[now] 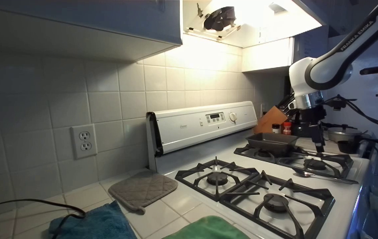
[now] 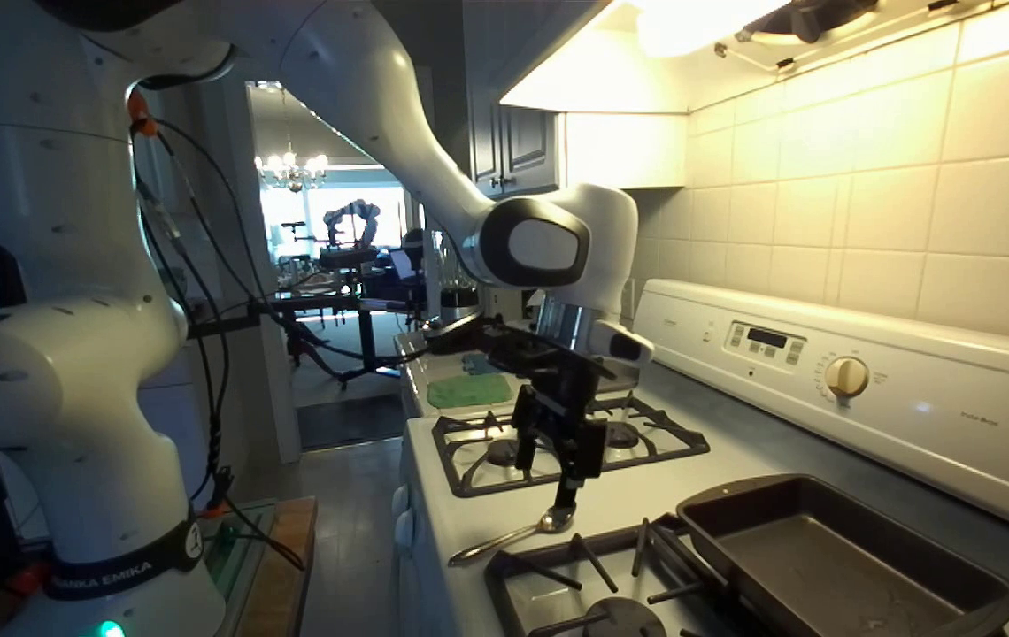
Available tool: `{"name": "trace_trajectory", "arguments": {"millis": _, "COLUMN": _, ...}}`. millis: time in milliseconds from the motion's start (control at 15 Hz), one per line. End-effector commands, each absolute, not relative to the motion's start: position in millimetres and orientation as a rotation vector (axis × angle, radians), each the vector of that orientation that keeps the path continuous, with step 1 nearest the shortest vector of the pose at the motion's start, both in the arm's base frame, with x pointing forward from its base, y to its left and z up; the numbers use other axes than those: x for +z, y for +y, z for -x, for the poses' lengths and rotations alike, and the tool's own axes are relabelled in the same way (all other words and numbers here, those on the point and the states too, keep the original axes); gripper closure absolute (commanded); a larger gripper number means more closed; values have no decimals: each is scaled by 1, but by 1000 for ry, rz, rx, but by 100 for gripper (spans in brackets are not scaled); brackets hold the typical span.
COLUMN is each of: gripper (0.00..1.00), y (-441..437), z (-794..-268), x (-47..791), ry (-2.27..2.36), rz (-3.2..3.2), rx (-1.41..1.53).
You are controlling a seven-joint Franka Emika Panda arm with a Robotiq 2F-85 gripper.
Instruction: Put the baking tray on the stove, then place the spoon in it
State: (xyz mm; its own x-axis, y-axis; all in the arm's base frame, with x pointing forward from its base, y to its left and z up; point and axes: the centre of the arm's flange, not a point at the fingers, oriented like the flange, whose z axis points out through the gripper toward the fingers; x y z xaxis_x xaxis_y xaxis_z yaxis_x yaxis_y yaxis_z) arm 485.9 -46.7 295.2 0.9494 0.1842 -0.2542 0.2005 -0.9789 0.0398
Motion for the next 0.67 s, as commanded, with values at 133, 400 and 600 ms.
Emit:
{"name": "trace_trajectory", "arguments": {"millis": 133, "gripper": 0, "y": -12, "z": -452, "x": 266, "ry": 427, "rz": -3027, "rx": -409}}
{"name": "trace_trajectory", "arguments": {"millis": 400, "gripper": 0, "y": -6, "z": -457, "x": 250, "ry": 559, "rz": -3071, "rx": -336}}
{"name": "trace_trajectory", "arguments": {"millis": 600, "gripper": 0, "y": -10, "z": -459, "x": 245, "ry": 609, "rz": -3097, "rx": -302}}
